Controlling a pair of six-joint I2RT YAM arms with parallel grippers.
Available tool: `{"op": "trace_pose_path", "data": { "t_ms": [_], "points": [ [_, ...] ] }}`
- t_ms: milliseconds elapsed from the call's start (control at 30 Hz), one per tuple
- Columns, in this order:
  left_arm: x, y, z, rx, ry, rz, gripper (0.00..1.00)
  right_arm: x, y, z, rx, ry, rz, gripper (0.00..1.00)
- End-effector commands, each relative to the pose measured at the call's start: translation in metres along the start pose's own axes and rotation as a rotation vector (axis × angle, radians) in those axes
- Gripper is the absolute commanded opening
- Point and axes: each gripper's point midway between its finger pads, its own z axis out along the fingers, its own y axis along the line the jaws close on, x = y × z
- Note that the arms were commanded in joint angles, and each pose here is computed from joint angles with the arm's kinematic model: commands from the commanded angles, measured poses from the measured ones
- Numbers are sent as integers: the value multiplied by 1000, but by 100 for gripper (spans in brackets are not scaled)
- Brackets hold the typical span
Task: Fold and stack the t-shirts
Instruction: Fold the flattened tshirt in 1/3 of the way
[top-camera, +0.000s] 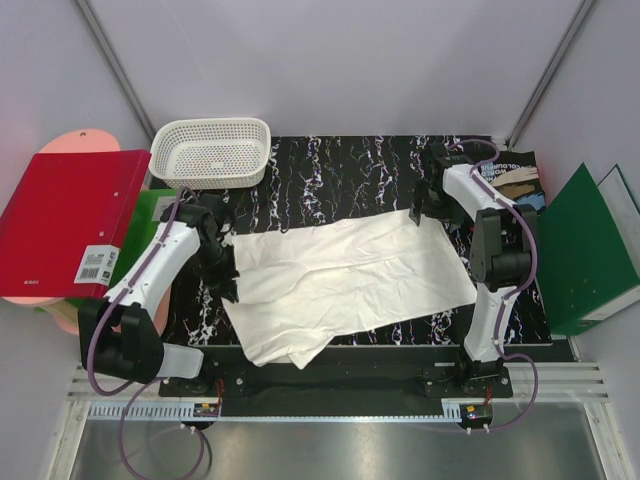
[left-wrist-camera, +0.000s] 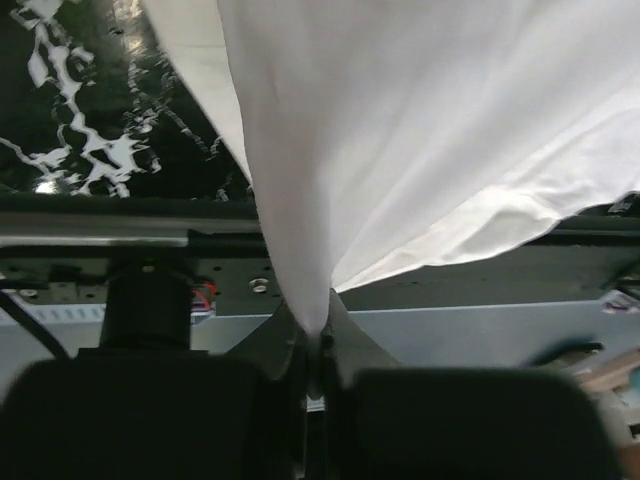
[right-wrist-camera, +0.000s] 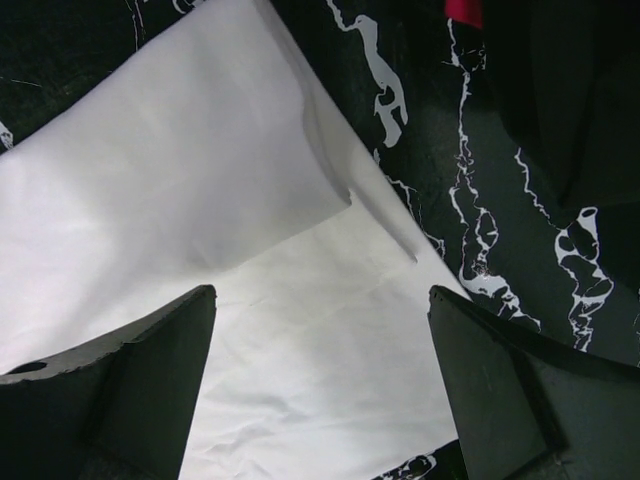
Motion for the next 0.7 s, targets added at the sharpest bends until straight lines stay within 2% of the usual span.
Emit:
{"op": "trace_pose_path", "data": {
  "t_ms": [0,33,133,233,367,400,433,467,500,533,567,633,667],
  "points": [
    [41,41,2,-167,103,-48,78,-4,13,0,-32,-8,-6,94],
    [43,38,3,-147,114,-37,99,-5,15,-1,-37,-12,-8,94],
    [47,26,3,-71,130,-33,99,-9,18,0,-41,-16,-11,94],
    [26,7,-22,10,1,-12,99,-13,21,-1,-45,-23,-7,93],
    [-12,-1,-47,9,-185,10,99,-18,24,1,-46,-31,-2,93],
    [-27,-5,-47,10,-237,20,94,-21,25,-1,-49,-37,1,93],
    [-37,-7,-43,15,-249,39,74,-21,27,0,-56,-34,1,86],
    [-47,-10,-32,4,-227,43,5,-23,32,3,-74,-34,-5,77],
    [-59,-10,-26,-12,-233,41,0,-24,42,1,-130,-26,-29,54],
    [-67,-13,-19,-13,-223,66,0,-25,46,2,-150,-26,-36,25],
    [-76,-13,0,-38,-160,70,0,-26,49,3,-159,-23,-33,0],
    [-94,-10,14,-83,-138,87,0,-31,56,-2,-193,-34,-38,0],
    [-97,-6,32,-117,-73,85,0,-33,58,-2,-199,-36,-42,0]
  ]
}}
